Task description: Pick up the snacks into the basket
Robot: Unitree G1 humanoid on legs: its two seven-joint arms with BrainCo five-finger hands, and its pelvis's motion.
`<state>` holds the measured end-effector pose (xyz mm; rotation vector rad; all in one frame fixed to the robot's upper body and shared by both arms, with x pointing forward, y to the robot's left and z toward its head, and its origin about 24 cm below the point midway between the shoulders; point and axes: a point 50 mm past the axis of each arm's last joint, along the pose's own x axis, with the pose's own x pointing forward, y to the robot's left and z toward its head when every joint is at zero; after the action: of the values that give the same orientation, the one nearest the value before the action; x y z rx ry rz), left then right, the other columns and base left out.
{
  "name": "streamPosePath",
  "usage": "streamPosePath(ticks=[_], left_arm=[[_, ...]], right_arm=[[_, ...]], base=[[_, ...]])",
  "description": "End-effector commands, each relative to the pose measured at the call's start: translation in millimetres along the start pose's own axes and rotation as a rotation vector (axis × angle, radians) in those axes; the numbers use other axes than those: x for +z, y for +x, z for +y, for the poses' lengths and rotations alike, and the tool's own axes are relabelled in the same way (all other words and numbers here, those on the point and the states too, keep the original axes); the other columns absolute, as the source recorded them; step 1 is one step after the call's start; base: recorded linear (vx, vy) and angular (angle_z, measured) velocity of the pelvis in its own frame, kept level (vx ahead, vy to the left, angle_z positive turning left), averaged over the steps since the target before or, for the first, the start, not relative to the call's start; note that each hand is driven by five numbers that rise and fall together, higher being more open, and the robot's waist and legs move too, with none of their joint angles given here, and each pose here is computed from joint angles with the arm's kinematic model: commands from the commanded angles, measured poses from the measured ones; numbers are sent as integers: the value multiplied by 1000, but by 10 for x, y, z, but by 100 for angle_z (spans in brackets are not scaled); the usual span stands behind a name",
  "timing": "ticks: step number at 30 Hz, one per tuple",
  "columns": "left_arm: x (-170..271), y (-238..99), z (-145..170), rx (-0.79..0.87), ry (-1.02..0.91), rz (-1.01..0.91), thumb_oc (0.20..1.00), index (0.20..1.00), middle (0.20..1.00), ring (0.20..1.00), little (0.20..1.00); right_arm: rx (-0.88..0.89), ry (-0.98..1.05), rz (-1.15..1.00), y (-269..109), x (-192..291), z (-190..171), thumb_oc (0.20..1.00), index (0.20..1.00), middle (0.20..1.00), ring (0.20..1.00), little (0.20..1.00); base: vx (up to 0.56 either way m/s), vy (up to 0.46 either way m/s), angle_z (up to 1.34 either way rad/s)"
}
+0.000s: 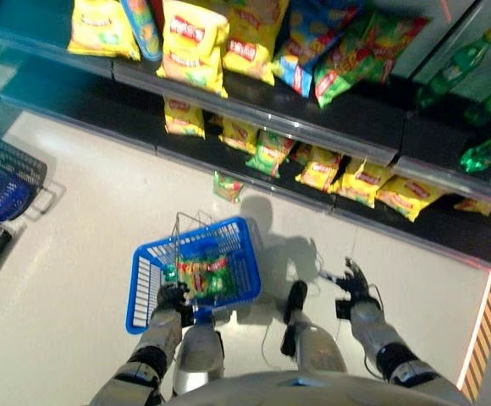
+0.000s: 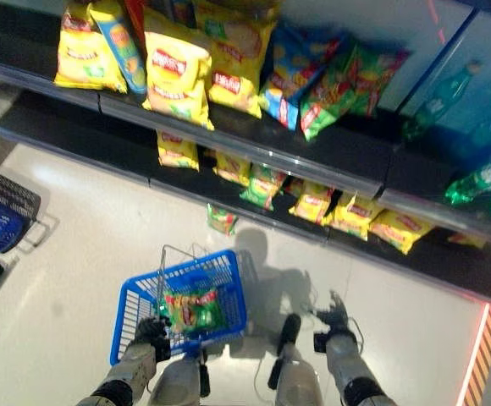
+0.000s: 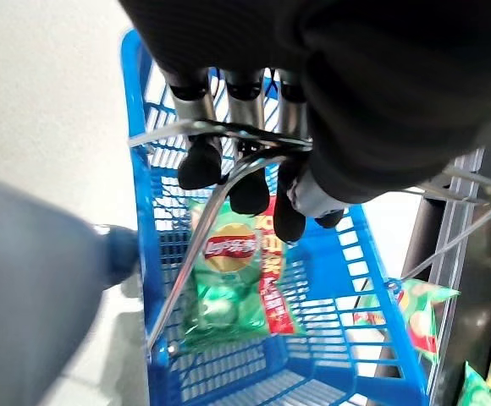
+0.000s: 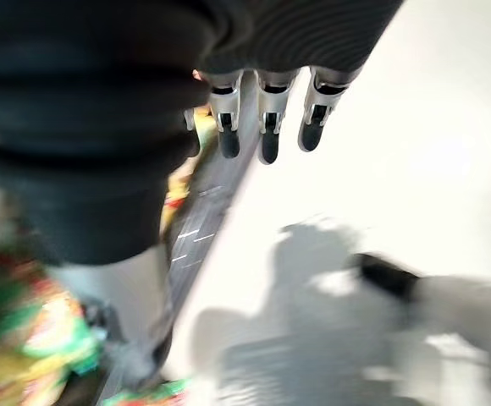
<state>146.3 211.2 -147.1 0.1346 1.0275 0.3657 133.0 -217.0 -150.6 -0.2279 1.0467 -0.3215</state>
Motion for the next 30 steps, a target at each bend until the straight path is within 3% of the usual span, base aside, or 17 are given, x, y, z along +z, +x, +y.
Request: streamPosePath(ticks=[1,5,12,15,30], left_arm=[[-91,12,63,-3,91,28,200,200,200,200,200],[-302,-19,95,-23,210,89,200,200,200,200,200],[-425,-37,174,-48,273,117,200,200,200,200,200],[-466,-42,214,-71,309,125,200,200,200,200,200],[-768,-136,179,-114,188,264,200,200,200,200,200]], right_arm=[[-14,25,106,16,-146,-95,1000,1000,1000,1000,1000],[-43,67,251,-48,-490,-196,1000,1000,1000,1000,1000],[12,75,267,-76,-547,-119,1000,1000,1000,1000,1000],[48,-8,282,-91,-586,-87,1000,1000,1000,1000,1000],[56,-22,364,-146,-795,-212,1000,1000,1000,1000,1000]], base=[[136,142,0],[78,150,-2],[-15,120,-21],[-28,12,-26],[-7,-86,8]])
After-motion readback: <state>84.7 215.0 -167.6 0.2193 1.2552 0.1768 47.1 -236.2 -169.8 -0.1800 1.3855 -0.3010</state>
